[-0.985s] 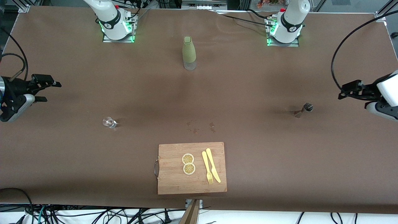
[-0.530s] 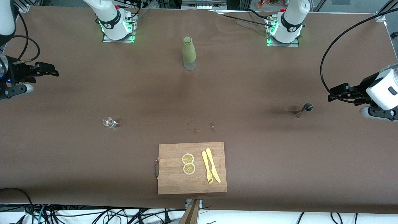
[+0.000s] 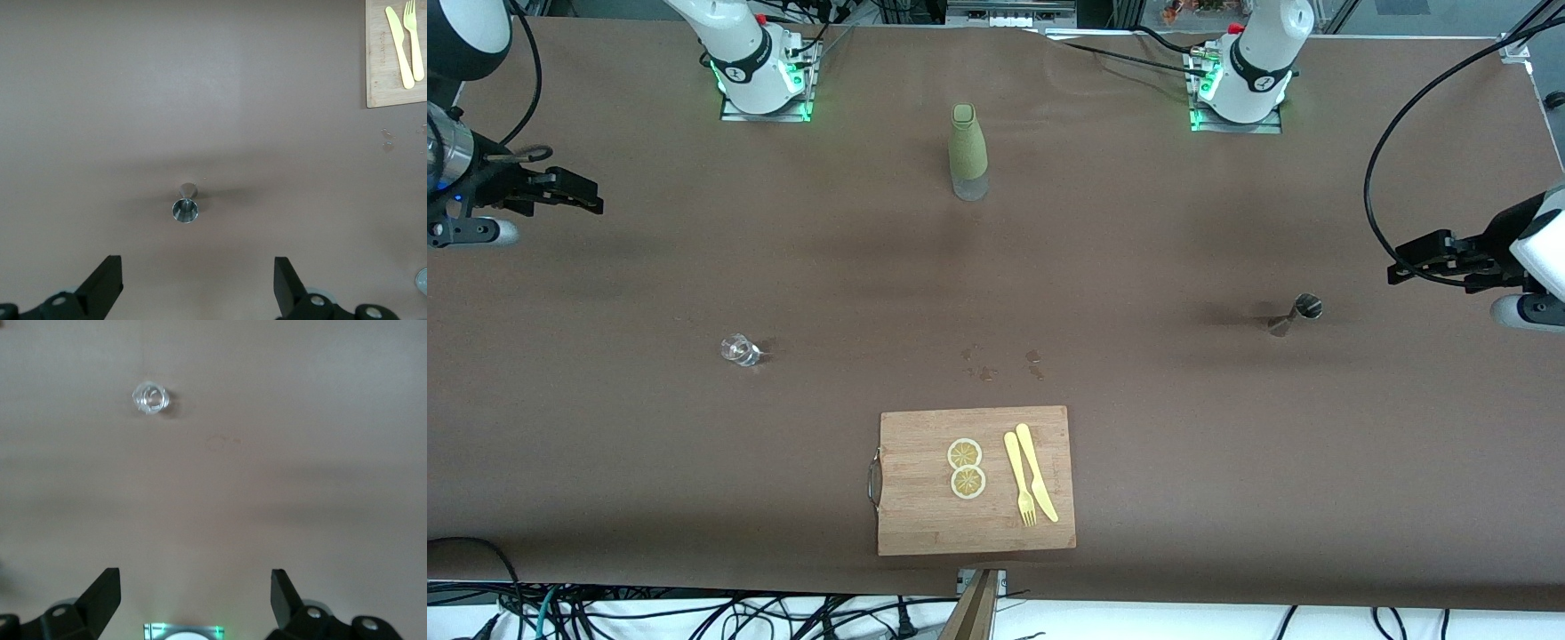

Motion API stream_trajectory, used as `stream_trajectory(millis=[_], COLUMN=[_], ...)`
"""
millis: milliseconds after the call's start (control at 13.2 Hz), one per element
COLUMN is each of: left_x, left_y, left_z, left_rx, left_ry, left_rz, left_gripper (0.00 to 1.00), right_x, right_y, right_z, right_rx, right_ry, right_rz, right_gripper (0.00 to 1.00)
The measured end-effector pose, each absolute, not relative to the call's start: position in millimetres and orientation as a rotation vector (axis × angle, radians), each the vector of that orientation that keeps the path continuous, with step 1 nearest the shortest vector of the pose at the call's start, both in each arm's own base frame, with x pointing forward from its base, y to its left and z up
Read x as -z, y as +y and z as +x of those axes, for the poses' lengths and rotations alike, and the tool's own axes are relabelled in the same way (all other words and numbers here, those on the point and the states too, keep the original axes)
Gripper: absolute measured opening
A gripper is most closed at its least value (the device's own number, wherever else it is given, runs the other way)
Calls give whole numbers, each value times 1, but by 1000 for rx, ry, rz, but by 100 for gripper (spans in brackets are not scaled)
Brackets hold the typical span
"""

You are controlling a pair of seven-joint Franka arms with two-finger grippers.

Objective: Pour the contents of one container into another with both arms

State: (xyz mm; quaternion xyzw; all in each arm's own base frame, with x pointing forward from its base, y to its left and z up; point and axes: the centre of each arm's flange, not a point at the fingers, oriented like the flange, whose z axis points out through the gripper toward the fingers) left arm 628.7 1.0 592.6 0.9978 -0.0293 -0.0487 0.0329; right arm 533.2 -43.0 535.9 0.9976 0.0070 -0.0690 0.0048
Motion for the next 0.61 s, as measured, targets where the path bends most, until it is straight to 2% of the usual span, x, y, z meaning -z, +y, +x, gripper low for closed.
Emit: stream_trajectory(millis=[606], left_x=[-591], left_y=[-7], left_z=[629], left_rx=[156], left_ry=[-110], left_rz=[3069], left_gripper=[100], right_x=[-569], right_y=[-44], right_z=[545], right_rx=[79], right_ry=[-125], right_rz=[3120], right_gripper=[100])
